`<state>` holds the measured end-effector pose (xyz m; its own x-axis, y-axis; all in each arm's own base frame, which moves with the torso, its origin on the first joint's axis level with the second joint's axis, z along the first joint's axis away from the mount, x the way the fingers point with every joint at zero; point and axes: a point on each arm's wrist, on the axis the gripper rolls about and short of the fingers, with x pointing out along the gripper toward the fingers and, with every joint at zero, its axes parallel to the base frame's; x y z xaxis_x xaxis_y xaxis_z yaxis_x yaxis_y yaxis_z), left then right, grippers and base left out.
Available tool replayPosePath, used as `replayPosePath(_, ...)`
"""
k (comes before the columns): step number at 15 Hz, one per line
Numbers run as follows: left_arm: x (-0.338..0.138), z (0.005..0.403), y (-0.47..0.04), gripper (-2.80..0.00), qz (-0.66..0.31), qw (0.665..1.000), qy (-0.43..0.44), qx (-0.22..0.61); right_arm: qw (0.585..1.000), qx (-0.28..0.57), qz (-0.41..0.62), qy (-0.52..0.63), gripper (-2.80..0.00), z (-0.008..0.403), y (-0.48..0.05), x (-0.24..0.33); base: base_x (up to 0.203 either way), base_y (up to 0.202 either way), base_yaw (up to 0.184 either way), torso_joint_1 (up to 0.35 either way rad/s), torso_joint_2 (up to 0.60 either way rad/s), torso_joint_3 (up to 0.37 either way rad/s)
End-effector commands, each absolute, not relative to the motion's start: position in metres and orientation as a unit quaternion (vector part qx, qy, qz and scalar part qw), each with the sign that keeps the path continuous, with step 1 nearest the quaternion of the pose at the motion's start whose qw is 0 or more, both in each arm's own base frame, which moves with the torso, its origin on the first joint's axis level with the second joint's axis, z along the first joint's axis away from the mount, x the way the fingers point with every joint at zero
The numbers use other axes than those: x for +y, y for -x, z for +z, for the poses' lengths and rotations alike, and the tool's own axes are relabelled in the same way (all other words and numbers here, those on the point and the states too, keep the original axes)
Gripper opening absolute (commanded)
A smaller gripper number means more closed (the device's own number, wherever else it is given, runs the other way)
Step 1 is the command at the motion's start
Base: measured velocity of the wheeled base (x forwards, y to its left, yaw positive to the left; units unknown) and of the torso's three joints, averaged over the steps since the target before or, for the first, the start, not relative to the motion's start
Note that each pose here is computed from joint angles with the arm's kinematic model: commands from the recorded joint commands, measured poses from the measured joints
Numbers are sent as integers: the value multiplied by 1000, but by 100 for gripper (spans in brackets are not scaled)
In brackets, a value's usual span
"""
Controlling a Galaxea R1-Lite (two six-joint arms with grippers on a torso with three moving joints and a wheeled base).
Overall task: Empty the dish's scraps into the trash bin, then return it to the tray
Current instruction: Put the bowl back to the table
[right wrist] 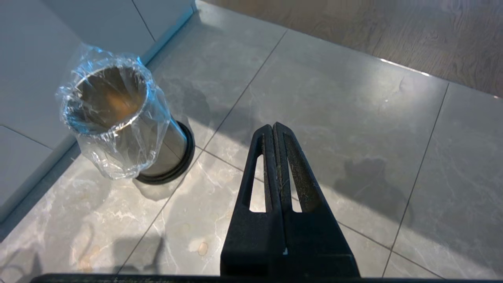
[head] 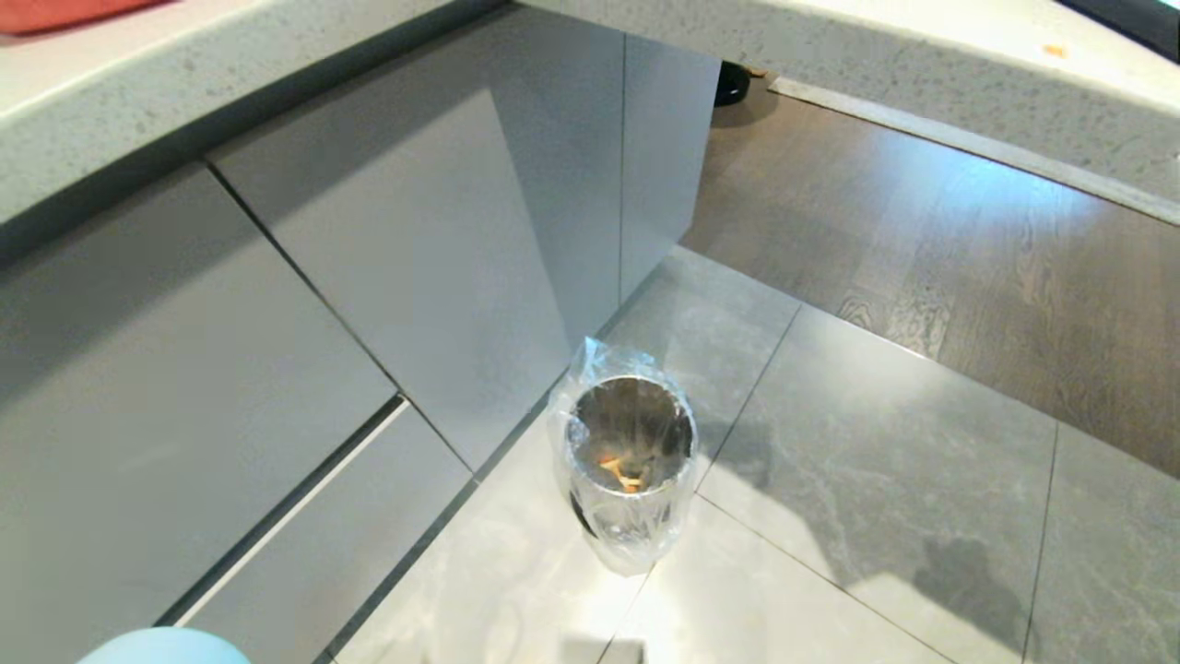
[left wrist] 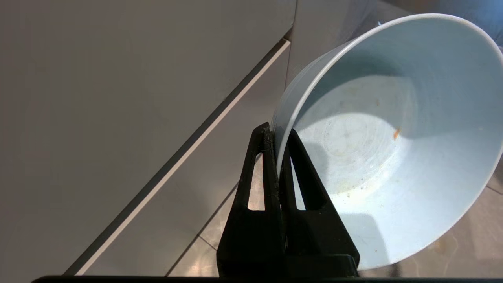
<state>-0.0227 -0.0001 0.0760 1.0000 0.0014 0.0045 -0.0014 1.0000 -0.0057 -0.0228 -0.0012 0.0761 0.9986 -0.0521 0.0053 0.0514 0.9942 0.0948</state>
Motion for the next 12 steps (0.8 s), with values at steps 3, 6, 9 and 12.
replayPosePath(3,0,76,23,-280,1,1000,2,-2,998,-5,-26,-48,-280,76,23,-1,0,0,0,3,2,200)
replayPosePath(6,0,76,23,-280,1,1000,2,-2,999,-4,-26,-48,-280,76,23,-1,0,0,0,4,2,204)
replayPosePath(9,0,76,23,-280,1,1000,2,-2,999,-4,-26,-48,-280,76,23,-1,0,0,0,0,2,201)
replayPosePath(12,0,76,23,-280,1,1000,2,-2,999,-5,-26,-48,-280,76,23,-1,0,0,0,5,2,204)
